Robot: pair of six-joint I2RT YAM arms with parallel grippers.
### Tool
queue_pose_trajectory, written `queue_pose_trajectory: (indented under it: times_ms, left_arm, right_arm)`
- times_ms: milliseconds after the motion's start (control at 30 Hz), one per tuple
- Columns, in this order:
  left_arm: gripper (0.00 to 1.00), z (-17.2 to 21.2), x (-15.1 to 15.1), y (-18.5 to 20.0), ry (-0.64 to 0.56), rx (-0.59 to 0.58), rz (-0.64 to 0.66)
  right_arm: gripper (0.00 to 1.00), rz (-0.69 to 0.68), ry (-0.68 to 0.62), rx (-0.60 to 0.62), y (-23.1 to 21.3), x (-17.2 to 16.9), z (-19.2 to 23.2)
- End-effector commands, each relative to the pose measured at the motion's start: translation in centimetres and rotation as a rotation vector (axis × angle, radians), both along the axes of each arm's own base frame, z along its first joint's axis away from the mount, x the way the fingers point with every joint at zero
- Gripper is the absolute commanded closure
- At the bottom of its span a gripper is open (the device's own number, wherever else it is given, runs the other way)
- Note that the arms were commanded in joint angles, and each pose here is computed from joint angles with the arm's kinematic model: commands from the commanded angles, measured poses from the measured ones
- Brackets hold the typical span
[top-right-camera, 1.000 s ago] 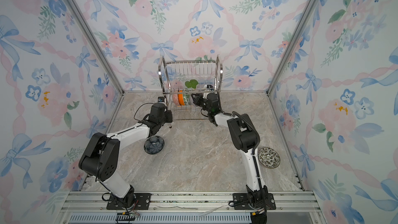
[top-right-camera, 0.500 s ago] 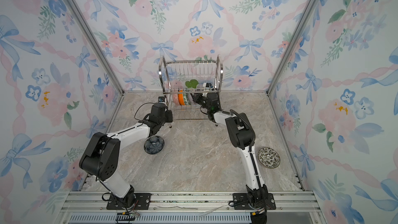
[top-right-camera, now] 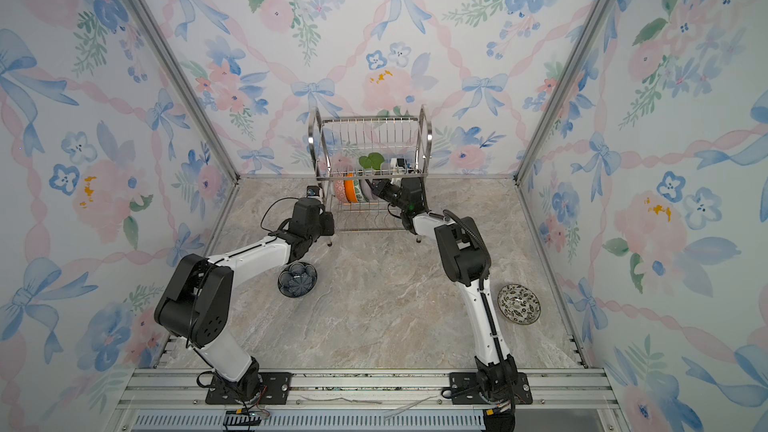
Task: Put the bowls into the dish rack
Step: 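Lower the lilac bowl into the lower rack tier against the green-leaf bowl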
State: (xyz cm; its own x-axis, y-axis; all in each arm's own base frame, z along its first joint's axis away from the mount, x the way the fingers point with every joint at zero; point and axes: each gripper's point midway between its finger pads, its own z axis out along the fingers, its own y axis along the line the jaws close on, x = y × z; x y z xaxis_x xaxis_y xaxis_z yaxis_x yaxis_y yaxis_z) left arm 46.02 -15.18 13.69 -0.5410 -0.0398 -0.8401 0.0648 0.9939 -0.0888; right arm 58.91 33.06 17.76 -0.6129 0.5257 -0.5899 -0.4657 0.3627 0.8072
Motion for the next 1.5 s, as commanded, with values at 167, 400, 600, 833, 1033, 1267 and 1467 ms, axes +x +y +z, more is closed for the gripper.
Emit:
queue_pose_trajectory:
  times_ms: [167, 400, 600, 833, 1033, 1267, 1467]
  left_arm:
    - [1.00, -2.3, -1.0, -0.5, 0.076, 0.059, -0.053]
    - [1.00, -2.2, -1.0, -0.4, 0.074, 0.059, -0.051]
    - [1.00, -2.1, -1.0, -0.4, 0.072, 0.059, -0.051]
    - [1.00, -2.2, -1.0, -0.3, 0.074, 0.061, -0.047]
    - [1.00, -2.0, -0.9, -0.1, 0.073, 0.064, -0.043]
    - [1.00, -1.9, -0.9, -0.1, 0.073, 0.064, -0.044]
    - [1.00, -2.1, -1.0, -0.1, 0.077, 0.067, -0.048]
  right_arm:
    - [0.98, -0.102, 0.101, -0.137, -4.1, 2.0, -3.0]
    - [0.96, -0.116, 0.147, -0.169, -4.4, 2.8, -3.6]
    - [0.94, -0.016, 0.169, -0.164, -3.0, 3.1, -4.2]
    - [0.94, 0.030, 0.158, -0.131, -2.5, 2.5, -4.1]
    - [0.94, 0.088, 0.114, -0.116, -1.4, 1.4, -3.5]
    - [0.94, 0.171, 0.117, -0.077, 0.0, 0.8, -3.5]
    - [0.91, 0.217, 0.152, -0.079, 0.8, 0.5, -4.6]
